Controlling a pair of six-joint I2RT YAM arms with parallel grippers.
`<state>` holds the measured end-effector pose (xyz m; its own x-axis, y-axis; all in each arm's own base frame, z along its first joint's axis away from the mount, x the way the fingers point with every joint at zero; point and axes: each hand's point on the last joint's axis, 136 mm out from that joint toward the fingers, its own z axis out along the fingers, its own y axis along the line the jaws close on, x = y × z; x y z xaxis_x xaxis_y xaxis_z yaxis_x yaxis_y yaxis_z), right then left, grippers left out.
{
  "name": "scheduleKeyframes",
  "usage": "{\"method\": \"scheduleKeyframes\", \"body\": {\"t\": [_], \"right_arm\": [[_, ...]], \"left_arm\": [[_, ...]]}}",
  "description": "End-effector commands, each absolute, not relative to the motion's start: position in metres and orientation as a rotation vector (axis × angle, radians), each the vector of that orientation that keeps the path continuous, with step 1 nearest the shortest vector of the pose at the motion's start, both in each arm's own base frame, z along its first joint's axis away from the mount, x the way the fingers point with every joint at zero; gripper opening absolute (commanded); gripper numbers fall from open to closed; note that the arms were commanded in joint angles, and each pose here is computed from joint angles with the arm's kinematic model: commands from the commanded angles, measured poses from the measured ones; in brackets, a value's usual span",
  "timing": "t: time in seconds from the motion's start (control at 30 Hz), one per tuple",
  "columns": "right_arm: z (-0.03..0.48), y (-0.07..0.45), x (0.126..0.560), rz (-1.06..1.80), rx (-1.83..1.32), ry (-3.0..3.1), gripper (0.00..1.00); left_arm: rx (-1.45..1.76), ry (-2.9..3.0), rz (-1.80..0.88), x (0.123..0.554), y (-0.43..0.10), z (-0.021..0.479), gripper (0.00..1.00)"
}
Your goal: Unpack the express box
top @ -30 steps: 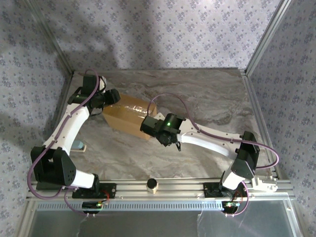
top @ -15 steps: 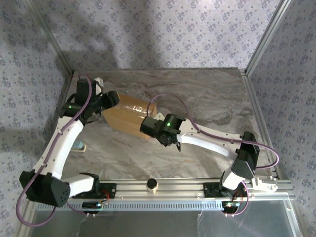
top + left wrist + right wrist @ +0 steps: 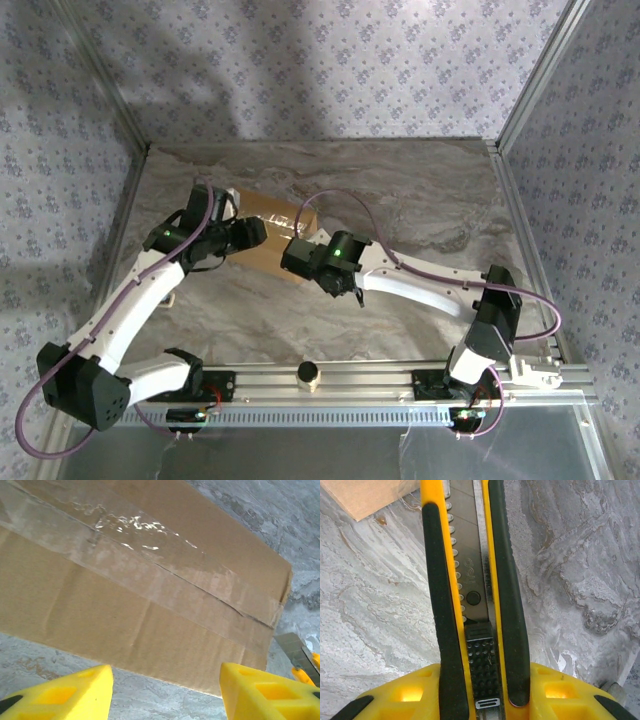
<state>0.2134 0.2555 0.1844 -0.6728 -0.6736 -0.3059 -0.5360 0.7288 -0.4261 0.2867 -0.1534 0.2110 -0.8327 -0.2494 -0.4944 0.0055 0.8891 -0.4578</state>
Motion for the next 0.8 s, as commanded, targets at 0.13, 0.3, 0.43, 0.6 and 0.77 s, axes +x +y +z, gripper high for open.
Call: {"method": "scheduleKeyframes", "body": {"t": [0.13, 0.3, 0.43, 0.6, 0.77], "right_arm": [[0.195, 0.254, 0.217, -0.464, -0.92, 2.456, 0.0], [0.193, 0.254, 0.217, -0.487, -0.927, 2.454, 0.0], [0.193, 0.255, 0.217, -0.497, -0.935, 2.45, 0.0], [0.192, 0.256, 0.217, -0.51, -0.943, 2.446, 0.0], [0.192, 0.256, 0.216, -0.514, -0.949, 2.444, 0.0]], "left_arm": [[-0.178, 2.461, -0.638, 0.296, -0.162, 0.221, 0.59], [-0.173, 2.449, -0.634, 0.305, -0.165, 0.226, 0.59], [-0.171, 2.442, -0.618, 0.312, -0.166, 0.227, 0.59], [-0.171, 2.451, -0.608, 0.316, -0.168, 0.222, 0.59], [-0.183, 2.465, -0.595, 0.319, -0.169, 0.211, 0.58]]}}
